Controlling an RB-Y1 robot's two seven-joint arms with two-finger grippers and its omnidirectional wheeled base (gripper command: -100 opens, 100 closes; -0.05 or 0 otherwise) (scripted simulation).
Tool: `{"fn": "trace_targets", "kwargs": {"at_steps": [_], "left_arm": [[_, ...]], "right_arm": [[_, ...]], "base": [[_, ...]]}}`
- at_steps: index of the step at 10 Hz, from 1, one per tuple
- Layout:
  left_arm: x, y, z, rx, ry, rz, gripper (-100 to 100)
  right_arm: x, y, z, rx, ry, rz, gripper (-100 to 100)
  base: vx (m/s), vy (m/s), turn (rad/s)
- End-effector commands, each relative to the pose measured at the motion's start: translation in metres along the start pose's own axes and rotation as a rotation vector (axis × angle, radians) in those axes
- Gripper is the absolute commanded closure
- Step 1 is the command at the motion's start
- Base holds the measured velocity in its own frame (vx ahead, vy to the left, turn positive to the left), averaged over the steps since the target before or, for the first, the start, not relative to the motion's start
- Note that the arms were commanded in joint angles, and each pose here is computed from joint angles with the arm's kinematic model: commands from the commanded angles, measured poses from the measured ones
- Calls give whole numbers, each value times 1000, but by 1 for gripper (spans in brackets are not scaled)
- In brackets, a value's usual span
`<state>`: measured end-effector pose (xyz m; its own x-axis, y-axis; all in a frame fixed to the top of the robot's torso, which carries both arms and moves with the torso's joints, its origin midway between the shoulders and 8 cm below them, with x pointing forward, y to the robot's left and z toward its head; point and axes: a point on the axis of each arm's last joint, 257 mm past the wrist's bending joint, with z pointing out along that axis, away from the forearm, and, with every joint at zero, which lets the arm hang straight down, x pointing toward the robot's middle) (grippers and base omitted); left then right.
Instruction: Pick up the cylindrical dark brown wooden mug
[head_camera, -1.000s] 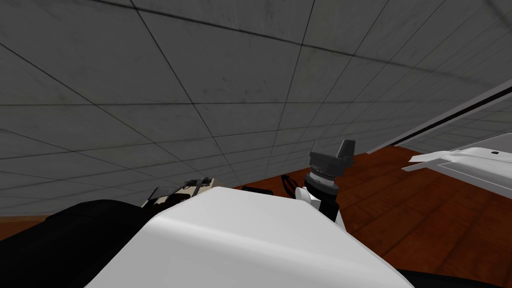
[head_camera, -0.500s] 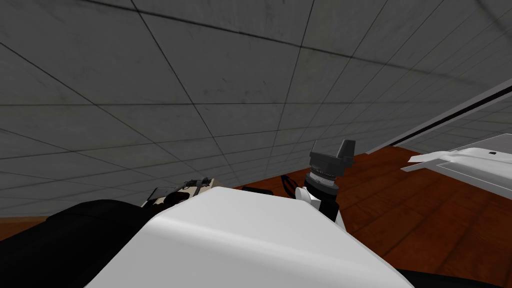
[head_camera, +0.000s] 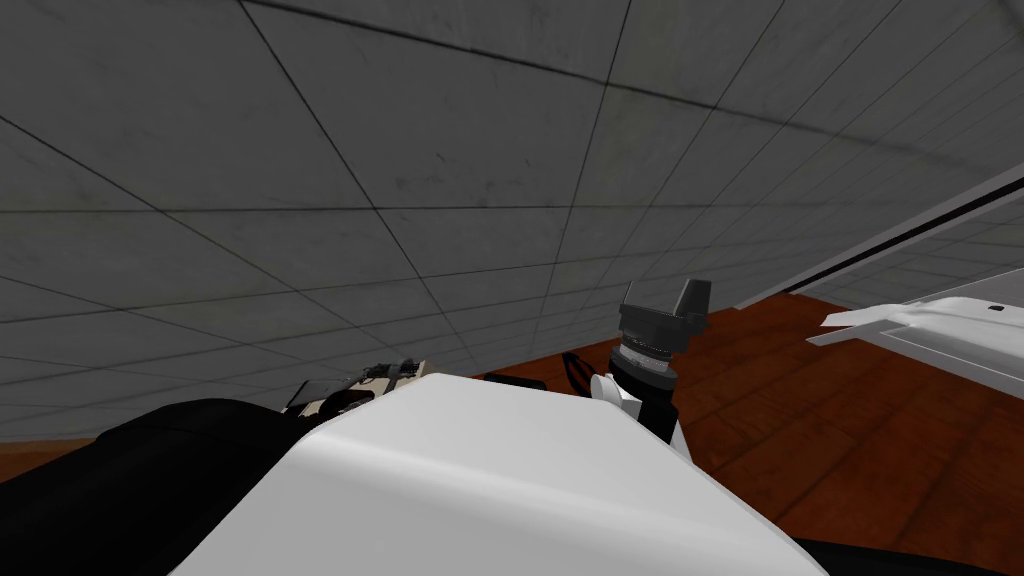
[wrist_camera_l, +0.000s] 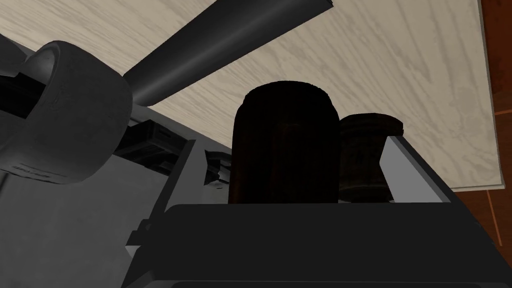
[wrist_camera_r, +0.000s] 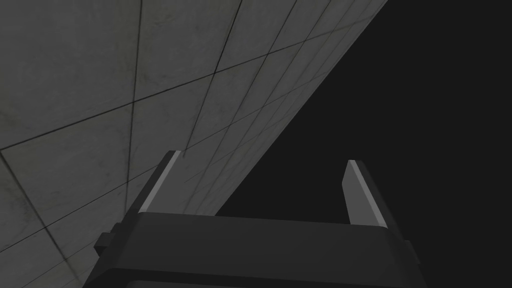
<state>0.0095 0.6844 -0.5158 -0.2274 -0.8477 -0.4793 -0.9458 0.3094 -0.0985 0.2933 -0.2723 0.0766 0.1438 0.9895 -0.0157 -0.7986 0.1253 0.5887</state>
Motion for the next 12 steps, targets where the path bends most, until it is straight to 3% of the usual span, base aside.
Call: {"fn": "trace_targets", "kwargs": {"at_steps": [1,10,11,12], "left_arm": [[11,6,0,-2,2,-14,-100],[48,40,-6,-30,-5,-54,-100],[45,38,-5,-27,-3,-50,-100],[45,39,-5,-27,-4,-51,100]], "right_arm": [[0,0,0,0,0,0,0],[0,0,0,0,0,0,0],[0,0,0,0,0,0,0],[0,0,0,0,0,0,0]], "base": [[14,31,-64],[12,41,-61],[7,21,-12],[0,0,0]]}}
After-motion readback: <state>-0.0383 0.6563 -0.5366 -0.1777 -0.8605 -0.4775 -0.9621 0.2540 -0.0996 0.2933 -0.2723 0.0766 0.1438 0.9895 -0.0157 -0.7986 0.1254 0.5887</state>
